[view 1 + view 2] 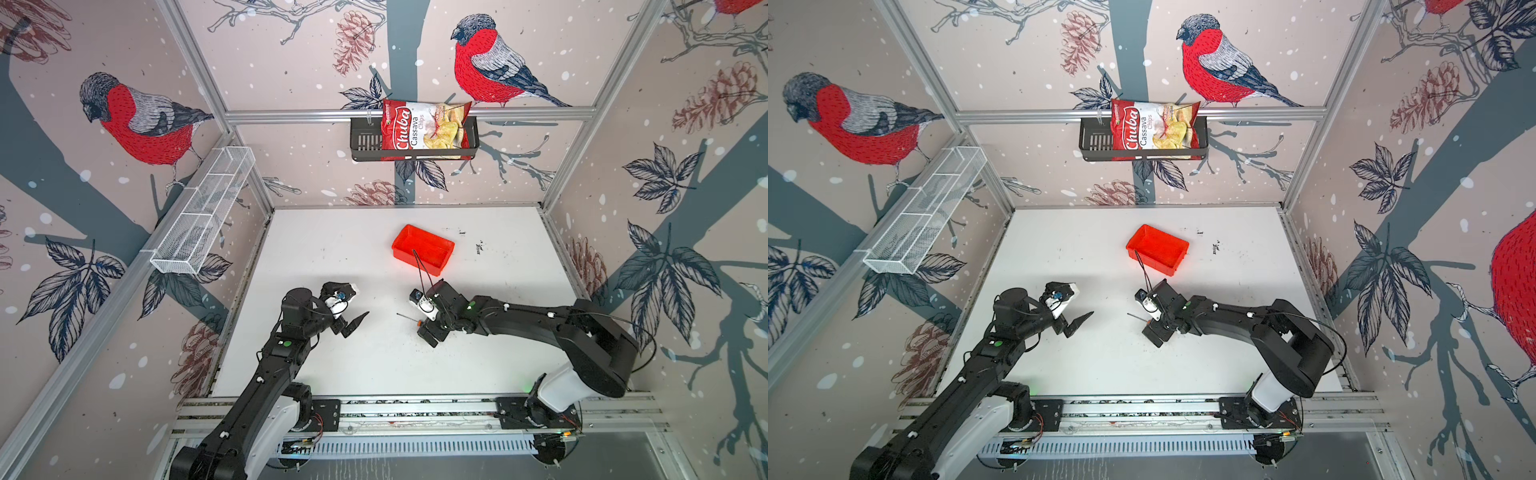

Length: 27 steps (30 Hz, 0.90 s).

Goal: Put the screwdriver in the bin
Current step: 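Move the right gripper over the orange-handled screwdriver while the left arm lifts forward, then lower the right gripper and close it on the screwdriver handle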

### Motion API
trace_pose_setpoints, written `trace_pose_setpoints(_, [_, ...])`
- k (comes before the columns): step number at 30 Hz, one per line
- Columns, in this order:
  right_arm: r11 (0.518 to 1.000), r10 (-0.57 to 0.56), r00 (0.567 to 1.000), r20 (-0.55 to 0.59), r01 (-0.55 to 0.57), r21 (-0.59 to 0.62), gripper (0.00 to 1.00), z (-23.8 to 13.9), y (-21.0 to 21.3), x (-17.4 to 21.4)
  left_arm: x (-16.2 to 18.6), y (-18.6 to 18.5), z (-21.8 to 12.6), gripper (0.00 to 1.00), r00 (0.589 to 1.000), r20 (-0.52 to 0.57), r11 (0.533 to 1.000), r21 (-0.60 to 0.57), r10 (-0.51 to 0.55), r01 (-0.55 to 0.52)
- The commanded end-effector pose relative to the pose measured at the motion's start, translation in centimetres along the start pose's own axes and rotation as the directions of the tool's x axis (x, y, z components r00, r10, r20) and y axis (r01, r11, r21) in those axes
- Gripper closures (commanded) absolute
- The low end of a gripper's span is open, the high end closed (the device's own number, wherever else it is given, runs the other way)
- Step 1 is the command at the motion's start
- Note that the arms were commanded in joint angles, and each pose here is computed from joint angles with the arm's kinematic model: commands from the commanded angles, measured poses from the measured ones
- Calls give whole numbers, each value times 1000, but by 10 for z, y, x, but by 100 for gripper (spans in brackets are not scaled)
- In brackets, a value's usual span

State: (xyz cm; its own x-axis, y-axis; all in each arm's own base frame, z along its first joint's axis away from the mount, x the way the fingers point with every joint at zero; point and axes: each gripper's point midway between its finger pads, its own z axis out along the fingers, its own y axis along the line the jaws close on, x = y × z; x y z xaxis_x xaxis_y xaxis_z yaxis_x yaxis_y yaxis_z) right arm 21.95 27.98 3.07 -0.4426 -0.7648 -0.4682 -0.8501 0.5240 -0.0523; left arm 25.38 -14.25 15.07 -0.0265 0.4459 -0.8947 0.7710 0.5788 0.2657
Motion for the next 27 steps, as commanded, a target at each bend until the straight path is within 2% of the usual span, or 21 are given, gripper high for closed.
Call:
trace_pose_setpoints(1, [1000,20,999,-27,-20,-1,9,0,-2,3,4,2,0,1,1000,-11,1000,-18,-18,18])
trace_pose_setpoints(5, [999,25,999,-39,-26,-30,19,3,1,5,6,3,1,1,999,-11,999,-27,-30,29])
trace_pose_setpoints(8, [999,13,998,-62,-16,-40,30,6,3,9,6,3,0,1,999,-11,999,-34,-42,41])
trace_pose_setpoints(11, [999,8,997,-82,-11,-39,46,9,2,11,8,2,1,1,999,-12,998,-31,-48,48])
trace_pose_setpoints(18, [999,-4,996,-94,-1,-49,66,10,4,13,7,-2,1,1,998,10,998,-15,-54,54])
trace_pose_setpoints(21, [999,-13,995,-94,8,-54,78,9,4,13,9,-2,1,1,999,2,999,-15,-47,47])
trace_pose_setpoints(27, [999,-14,997,-77,11,-46,85,6,3,9,10,0,1,1,998,-8,997,-25,-69,69])
